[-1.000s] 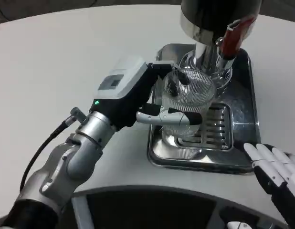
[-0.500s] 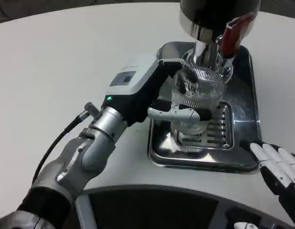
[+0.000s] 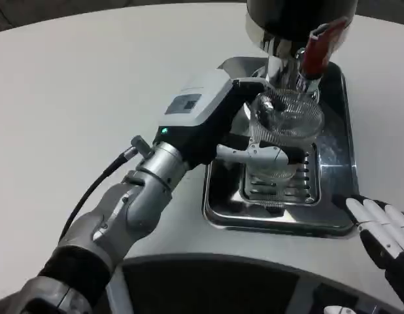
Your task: Grasp the cup under the faucet to collect the drink, then remove the cup.
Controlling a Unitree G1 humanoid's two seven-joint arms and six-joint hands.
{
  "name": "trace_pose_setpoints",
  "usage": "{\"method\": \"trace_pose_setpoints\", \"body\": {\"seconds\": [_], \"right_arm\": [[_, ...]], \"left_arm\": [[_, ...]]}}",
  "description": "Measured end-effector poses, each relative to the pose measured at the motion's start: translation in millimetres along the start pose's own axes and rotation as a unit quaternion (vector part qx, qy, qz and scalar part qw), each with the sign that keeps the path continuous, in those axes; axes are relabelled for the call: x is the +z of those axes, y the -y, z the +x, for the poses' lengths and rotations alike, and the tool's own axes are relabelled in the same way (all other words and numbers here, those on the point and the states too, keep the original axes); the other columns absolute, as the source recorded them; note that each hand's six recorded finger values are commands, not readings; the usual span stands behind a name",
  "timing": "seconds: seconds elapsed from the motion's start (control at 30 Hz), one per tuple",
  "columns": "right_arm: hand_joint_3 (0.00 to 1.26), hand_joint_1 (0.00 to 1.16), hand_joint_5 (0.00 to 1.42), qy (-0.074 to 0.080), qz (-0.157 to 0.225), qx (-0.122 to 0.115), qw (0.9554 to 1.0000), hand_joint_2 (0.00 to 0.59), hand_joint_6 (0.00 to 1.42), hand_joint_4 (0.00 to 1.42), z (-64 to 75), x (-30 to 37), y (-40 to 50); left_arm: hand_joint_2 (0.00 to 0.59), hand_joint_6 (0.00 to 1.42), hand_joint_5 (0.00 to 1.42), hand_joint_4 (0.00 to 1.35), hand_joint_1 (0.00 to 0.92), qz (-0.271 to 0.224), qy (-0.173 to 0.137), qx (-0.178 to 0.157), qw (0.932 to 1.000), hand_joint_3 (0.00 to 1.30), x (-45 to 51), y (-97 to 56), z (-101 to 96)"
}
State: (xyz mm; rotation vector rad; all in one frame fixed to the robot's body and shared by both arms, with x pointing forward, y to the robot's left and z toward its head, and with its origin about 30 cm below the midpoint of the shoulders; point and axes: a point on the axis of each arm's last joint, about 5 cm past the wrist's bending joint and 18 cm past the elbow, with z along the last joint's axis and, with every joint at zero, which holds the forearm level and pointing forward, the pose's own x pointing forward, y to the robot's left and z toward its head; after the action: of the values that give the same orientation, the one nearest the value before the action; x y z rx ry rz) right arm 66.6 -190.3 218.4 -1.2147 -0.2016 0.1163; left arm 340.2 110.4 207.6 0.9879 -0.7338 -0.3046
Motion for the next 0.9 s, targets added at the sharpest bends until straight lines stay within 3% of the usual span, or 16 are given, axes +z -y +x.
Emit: {"method": "trace_pose_setpoints", "body": {"seconds": [0.4, 0.63, 0.7, 0.77, 0.9], "right_arm": [[0.03, 0.22, 0.00, -0.004, 0.001, 0.002, 1.0000, 0.361, 0.00, 0.00, -0.5, -0.8, 0.3], [0.03, 0.22, 0.00, -0.003, 0.008, -0.001, 1.0000, 0.361, 0.00, 0.00, -1.0, -1.3, 0.6], [0.03, 0.23, 0.00, -0.002, 0.009, -0.001, 1.0000, 0.364, 0.00, 0.00, -1.2, -1.4, 0.6], [0.03, 0.23, 0.00, -0.002, 0.012, -0.001, 0.9999, 0.366, 0.00, 0.00, -1.4, -1.5, 0.6], [0.04, 0.23, 0.00, -0.003, 0.014, -0.001, 0.9999, 0.369, 0.00, 0.00, -1.5, -1.8, 0.6]], "left_arm": [[0.014, 1.42, 1.36, 1.20, 0.521, 0.000, 0.022, -0.008, 0.9997, 1.05, 5.7, 2.7, 4.5], [0.000, 1.42, 1.32, 1.12, 0.499, 0.002, 0.023, -0.008, 0.9997, 0.99, 6.0, 3.1, 4.6], [0.000, 1.42, 1.28, 1.05, 0.488, 0.002, 0.023, -0.008, 0.9997, 0.95, 6.0, 3.1, 4.6], [0.006, 1.40, 1.13, 0.85, 0.410, 0.002, 0.023, -0.008, 0.9997, 0.79, 6.0, 3.0, 4.5], [0.034, 1.35, 1.00, 0.71, 0.321, 0.003, 0.023, -0.008, 0.9997, 0.70, 5.6, 2.6, 4.3]]}}
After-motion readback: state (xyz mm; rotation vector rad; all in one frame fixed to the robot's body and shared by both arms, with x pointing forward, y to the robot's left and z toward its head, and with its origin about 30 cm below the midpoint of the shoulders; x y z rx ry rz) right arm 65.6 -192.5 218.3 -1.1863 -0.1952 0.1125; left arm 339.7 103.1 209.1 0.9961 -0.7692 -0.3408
